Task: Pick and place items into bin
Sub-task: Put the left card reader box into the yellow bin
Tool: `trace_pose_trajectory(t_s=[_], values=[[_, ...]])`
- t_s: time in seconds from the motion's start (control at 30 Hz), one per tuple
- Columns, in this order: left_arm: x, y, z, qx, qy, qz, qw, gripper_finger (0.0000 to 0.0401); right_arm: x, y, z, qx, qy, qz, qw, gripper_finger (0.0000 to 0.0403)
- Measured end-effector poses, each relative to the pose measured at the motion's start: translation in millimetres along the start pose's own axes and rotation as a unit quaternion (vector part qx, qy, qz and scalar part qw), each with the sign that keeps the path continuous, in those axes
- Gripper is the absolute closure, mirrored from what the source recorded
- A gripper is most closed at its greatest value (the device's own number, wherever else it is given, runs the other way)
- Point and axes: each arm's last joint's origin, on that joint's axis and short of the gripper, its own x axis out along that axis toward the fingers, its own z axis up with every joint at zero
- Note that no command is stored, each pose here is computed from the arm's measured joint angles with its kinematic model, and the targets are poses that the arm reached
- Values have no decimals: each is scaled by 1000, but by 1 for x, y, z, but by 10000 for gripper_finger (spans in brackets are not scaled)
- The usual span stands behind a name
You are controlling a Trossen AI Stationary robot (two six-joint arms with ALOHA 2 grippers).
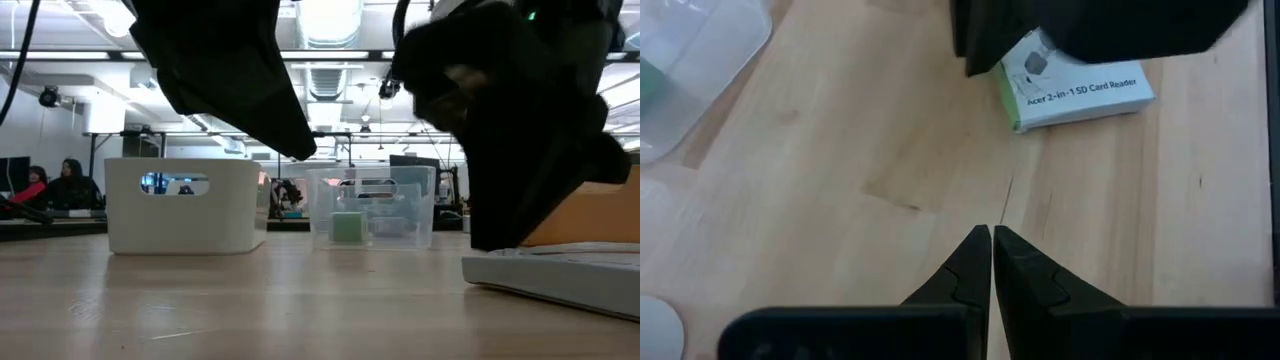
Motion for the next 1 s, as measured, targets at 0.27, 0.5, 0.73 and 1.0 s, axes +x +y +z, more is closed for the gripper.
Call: trace_pose_trajectory(t_s=[0.27, 0.5, 0.73, 1.0], values=[[0, 0, 0, 14, -1, -1, 1000, 401, -10, 8, -24, -10, 54, 22, 998, 344], [0, 0, 1, 17, -3, -2, 1000, 401, -31, 18, -53, -17, 41, 47, 998, 345], [0, -3, 5, 28, -22, -18, 999, 401, -29, 18, -36, 31, -29, 25, 999, 356], [1, -3, 7, 28, -25, -21, 999, 401, -4, 15, 1, 4, -19, 3, 1000, 360]])
